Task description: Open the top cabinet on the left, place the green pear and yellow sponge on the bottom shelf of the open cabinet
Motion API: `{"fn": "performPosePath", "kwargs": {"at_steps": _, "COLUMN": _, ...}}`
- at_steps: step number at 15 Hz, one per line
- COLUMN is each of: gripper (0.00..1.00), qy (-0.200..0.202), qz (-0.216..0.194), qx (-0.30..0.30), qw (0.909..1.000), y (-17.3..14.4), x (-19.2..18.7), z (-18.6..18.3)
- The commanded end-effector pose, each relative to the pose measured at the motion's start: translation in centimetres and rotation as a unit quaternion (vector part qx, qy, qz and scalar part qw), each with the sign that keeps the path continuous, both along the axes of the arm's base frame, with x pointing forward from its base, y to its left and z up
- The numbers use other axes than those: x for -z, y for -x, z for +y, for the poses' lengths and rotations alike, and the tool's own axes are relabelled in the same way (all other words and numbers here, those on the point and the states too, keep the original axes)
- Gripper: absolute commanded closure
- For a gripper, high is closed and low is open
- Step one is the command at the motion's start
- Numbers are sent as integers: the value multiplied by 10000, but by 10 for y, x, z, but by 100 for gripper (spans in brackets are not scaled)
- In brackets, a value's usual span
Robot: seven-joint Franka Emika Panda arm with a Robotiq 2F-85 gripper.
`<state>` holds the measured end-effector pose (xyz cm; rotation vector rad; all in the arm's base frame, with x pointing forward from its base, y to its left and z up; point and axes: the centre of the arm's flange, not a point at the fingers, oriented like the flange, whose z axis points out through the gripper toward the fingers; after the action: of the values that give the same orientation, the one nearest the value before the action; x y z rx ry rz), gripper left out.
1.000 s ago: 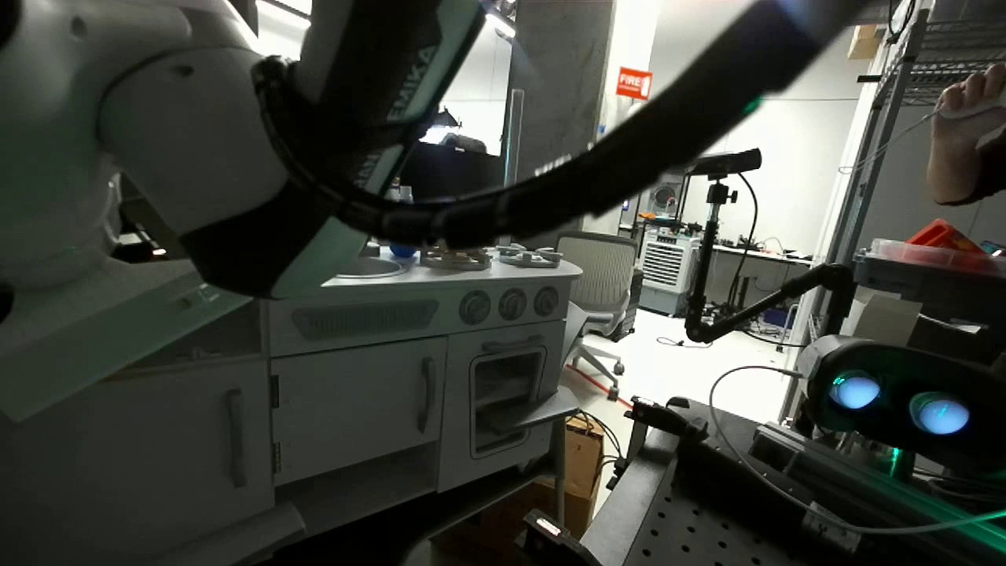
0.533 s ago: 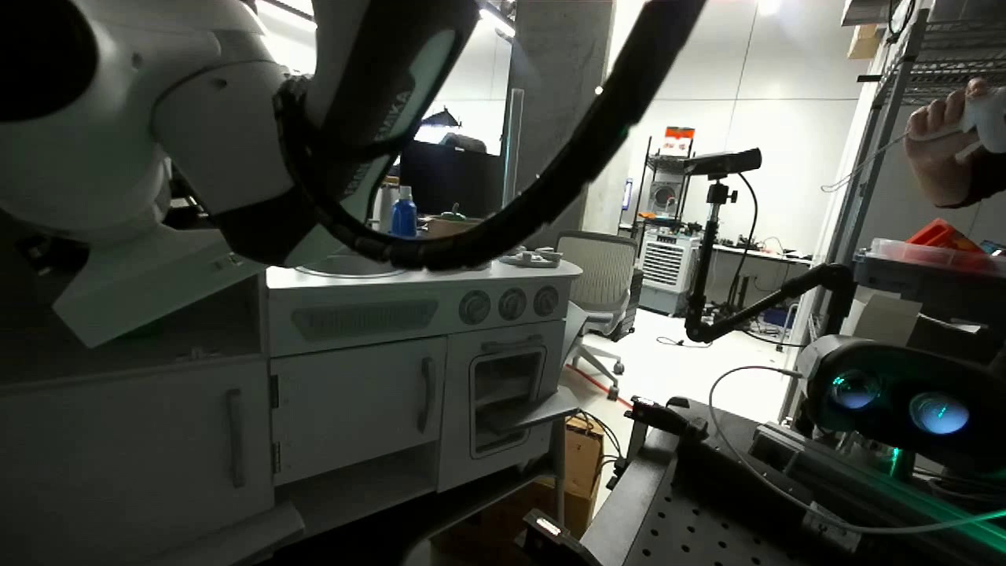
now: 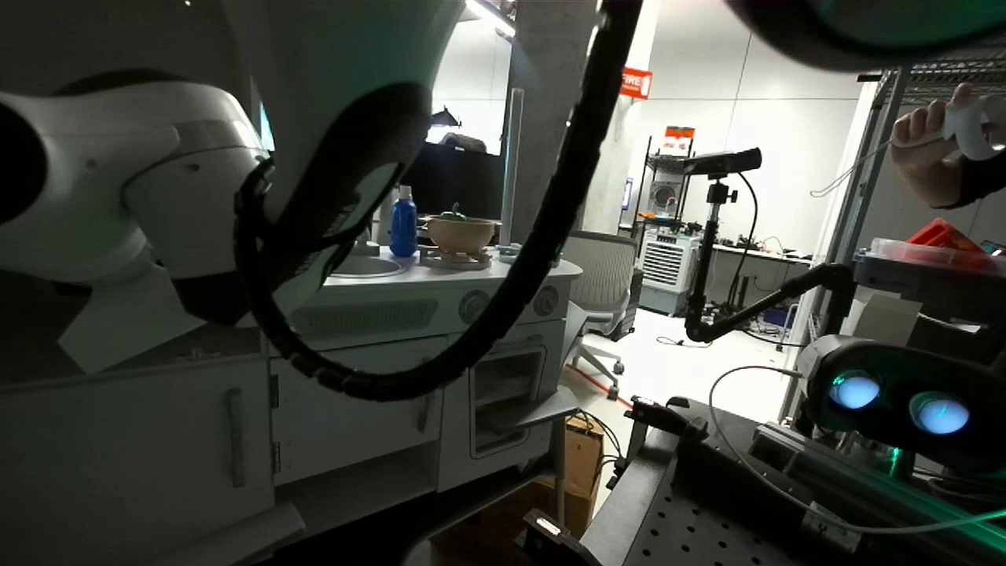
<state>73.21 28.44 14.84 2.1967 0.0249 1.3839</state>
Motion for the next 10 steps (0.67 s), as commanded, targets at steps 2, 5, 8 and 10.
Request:
{"fn": "performPosePath", "kwargs": {"at_steps": 2, "gripper": 62, "qy": 41, "qz": -124, "qx": 78, "qw": 9999, "y": -39, "x": 9, "z": 20}}
{"fn": "performPosePath", "kwargs": {"at_steps": 5, "gripper": 40, "qy": 4, "qz": -176, "qx": 50, "qw": 9998, "y": -39, "x": 5, "z": 28}}
{"fn": "performPosePath", "kwargs": {"at_steps": 8, "gripper": 19, "qy": -62, "qz": -238, "qx": -12, "qw": 9997, "y": -35, "x": -3, "z": 39}}
{"fn": "performPosePath", "kwargs": {"at_steps": 10, "gripper": 4, "qy": -122, "qz": -281, "qx": -83, "qw": 9995, "y": -33, "x": -10, "z": 48}}
